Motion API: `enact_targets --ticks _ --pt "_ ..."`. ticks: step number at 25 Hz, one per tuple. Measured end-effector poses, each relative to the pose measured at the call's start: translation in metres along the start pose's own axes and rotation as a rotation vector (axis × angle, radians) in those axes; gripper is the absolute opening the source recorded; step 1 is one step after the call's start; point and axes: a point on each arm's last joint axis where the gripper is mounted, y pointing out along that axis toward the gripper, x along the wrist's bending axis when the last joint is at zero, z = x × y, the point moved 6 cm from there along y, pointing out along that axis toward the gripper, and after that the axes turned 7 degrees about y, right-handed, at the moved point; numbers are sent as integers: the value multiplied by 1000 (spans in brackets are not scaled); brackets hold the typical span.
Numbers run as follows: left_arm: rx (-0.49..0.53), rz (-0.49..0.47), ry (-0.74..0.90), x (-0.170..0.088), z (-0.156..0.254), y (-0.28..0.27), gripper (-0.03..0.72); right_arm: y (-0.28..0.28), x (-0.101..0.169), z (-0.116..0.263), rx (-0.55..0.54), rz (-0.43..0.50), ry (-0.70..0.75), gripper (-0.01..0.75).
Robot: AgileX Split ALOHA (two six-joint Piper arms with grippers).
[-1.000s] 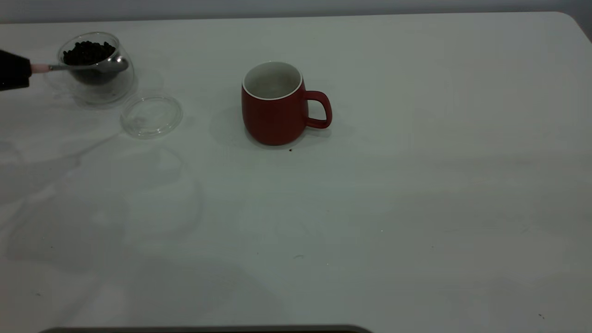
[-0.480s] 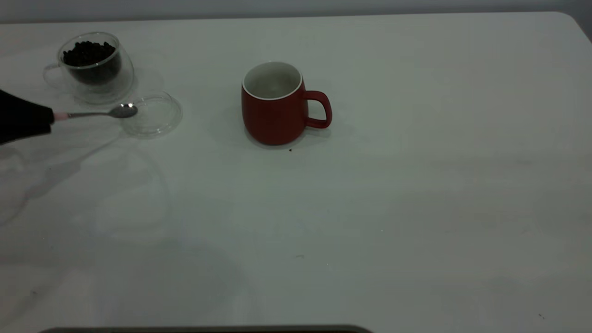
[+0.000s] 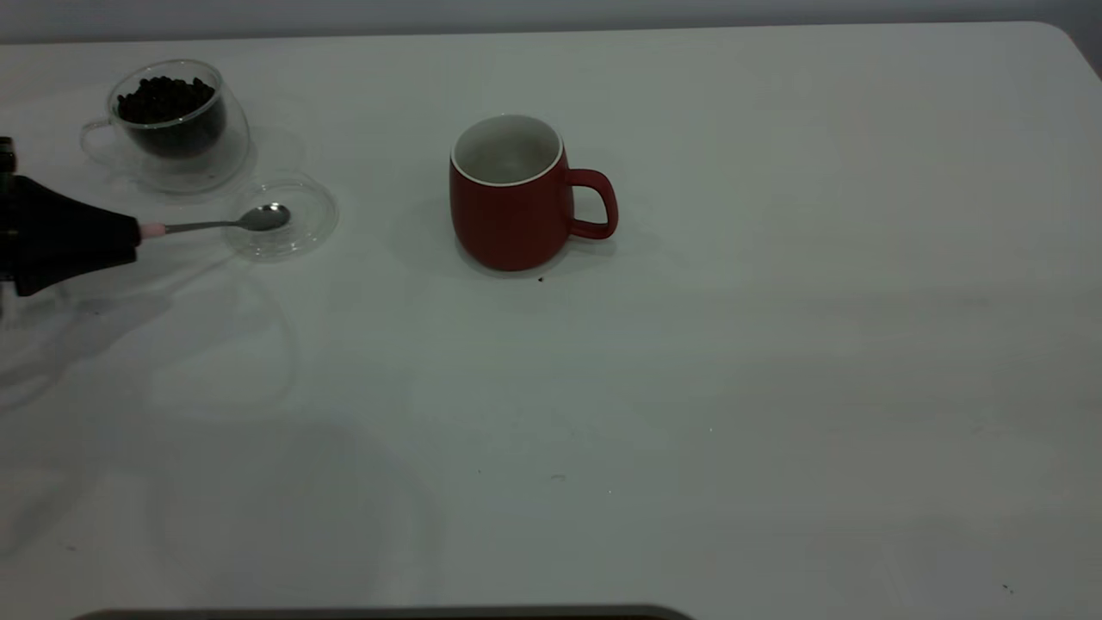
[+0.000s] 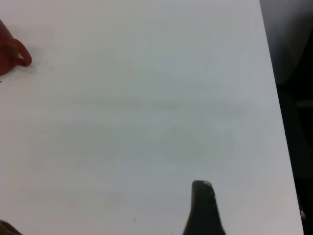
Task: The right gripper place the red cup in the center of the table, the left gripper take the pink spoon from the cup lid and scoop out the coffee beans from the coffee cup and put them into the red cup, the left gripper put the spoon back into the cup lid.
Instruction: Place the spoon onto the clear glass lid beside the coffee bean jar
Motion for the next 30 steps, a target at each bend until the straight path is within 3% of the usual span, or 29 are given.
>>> enact_targets --ticks 9,30 --pt "86 4 53 -9 -15 17 114 0 0 0 0 0 0 591" --pt "56 -44 24 -2 -21 25 114 0 0 0 0 0 0 591"
